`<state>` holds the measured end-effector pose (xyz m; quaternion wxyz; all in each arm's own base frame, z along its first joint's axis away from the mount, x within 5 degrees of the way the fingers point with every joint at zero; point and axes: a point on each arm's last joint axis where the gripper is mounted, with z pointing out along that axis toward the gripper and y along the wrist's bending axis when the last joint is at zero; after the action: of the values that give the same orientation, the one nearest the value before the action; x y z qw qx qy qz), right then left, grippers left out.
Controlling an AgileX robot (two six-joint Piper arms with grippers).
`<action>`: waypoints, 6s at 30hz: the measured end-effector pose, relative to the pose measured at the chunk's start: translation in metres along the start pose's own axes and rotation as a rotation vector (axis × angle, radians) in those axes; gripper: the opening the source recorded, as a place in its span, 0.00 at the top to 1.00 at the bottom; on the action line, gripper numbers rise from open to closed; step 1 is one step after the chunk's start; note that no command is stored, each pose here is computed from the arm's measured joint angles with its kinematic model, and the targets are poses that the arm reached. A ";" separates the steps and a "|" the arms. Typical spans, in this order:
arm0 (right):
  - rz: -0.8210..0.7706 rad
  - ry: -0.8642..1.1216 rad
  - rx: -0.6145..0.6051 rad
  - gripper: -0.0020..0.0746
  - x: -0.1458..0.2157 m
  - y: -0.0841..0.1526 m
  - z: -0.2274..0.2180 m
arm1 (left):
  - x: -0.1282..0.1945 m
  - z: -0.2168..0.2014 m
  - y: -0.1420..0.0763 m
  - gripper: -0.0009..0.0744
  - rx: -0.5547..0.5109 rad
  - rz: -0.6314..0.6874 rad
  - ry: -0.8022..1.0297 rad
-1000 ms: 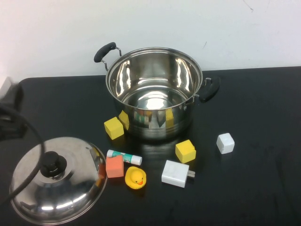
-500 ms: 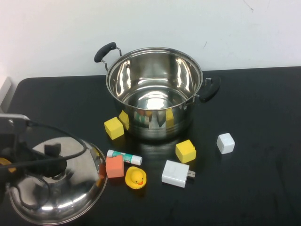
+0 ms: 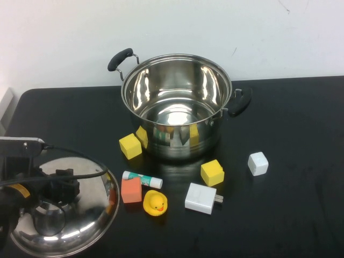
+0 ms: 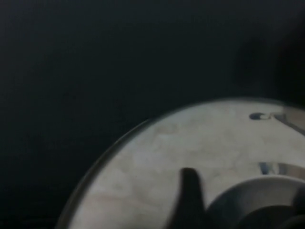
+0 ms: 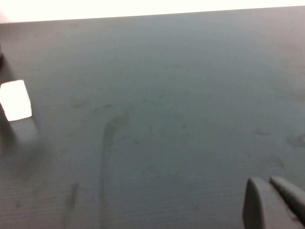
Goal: Cover the pot
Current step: Pick up the pot lid, then place the pot lid on the pot
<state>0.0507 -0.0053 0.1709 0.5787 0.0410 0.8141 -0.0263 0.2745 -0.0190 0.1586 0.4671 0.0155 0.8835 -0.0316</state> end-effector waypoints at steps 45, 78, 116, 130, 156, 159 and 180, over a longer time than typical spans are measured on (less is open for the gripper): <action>0.000 0.000 0.000 0.98 0.000 0.000 0.000 | -0.229 -0.047 -0.100 0.57 0.222 0.085 -0.346; 0.000 0.000 0.000 0.98 0.000 0.000 0.000 | -0.213 0.063 -0.193 0.57 0.348 0.163 -0.260; 0.000 0.000 0.000 0.98 0.000 0.000 0.000 | -0.197 0.075 -0.202 0.57 0.343 0.194 -0.147; 0.000 0.000 0.000 0.98 0.000 0.000 0.000 | -0.204 0.071 -0.203 0.57 0.336 0.196 -0.101; 0.000 0.000 0.000 0.98 0.000 0.000 0.000 | -0.209 0.066 -0.204 0.57 0.322 0.208 -0.014; 0.000 0.000 0.000 0.98 0.000 0.000 0.000 | -0.209 0.066 -0.204 0.57 0.320 0.222 -0.008; 0.000 0.000 0.000 0.98 0.000 0.000 0.000 | -0.219 0.061 -0.200 0.37 0.273 0.287 -0.072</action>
<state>0.0507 -0.0053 0.1709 0.5787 0.0410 0.8141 -0.0263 0.4370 -0.2219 0.3130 0.4916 0.2033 0.8425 -0.0848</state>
